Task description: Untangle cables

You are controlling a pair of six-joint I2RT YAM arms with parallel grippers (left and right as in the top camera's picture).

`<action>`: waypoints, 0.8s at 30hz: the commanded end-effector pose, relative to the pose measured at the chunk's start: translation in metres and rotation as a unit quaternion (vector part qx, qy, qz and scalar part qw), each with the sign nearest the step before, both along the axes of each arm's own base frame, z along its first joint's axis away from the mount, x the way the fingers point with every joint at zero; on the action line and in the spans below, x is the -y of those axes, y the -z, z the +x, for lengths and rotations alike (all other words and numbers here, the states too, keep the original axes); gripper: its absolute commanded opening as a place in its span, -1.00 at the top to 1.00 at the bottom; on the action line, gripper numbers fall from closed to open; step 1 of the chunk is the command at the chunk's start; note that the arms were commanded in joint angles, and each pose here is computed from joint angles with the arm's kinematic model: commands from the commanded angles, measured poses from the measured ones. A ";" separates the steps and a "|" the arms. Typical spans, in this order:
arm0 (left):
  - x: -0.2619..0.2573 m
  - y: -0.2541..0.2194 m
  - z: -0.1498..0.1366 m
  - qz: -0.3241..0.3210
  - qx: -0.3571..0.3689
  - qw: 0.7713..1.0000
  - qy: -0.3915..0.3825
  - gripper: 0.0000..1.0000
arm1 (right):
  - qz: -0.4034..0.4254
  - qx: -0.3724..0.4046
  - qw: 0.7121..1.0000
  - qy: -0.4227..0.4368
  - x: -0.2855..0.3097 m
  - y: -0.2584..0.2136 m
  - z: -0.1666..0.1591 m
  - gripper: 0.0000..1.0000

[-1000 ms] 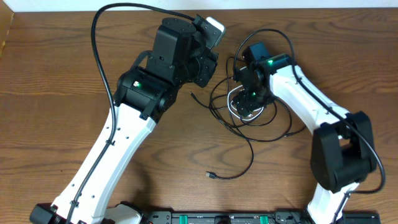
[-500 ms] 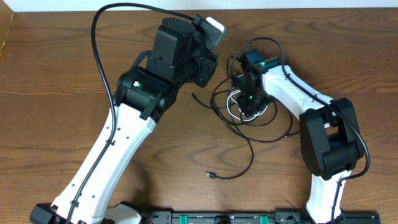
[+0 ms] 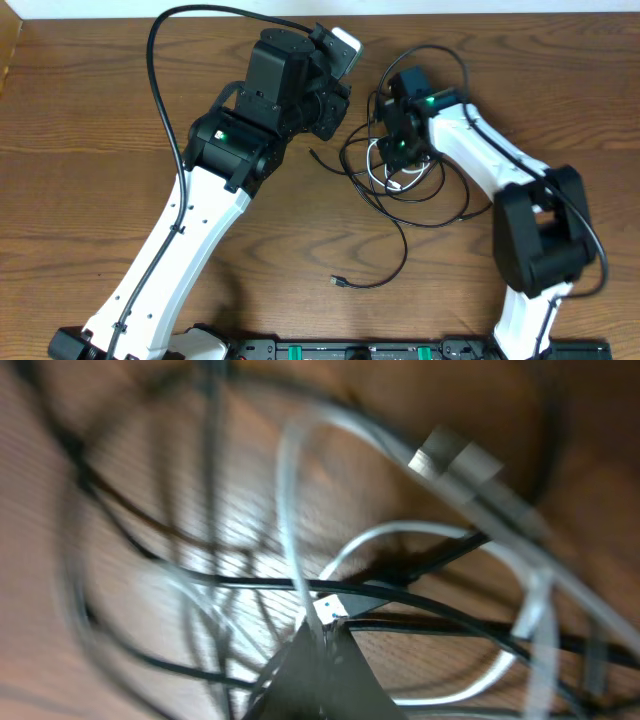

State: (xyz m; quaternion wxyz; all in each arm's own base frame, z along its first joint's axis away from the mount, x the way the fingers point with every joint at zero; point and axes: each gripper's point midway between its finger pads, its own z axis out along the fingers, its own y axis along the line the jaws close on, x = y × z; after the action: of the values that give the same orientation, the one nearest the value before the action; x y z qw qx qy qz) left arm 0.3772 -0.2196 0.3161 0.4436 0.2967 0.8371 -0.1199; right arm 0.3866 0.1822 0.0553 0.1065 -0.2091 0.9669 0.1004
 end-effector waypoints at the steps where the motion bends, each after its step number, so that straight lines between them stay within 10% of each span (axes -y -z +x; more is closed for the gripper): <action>1: -0.001 0.002 0.003 0.005 0.000 1.000 -0.002 0.27 | 0.050 0.071 0.996 0.022 -0.005 -0.069 0.010 0.98; 24: -0.001 0.002 0.003 0.004 0.000 1.000 -0.001 0.27 | 0.028 0.410 0.888 0.206 0.124 -0.393 -0.030 0.98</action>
State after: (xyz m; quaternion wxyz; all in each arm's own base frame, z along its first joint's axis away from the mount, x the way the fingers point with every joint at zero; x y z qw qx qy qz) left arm 0.3772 -0.2196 0.3161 0.4437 0.2969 0.8371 -0.1198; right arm 0.3637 0.0889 0.4286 0.5030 -0.0572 0.8609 0.0514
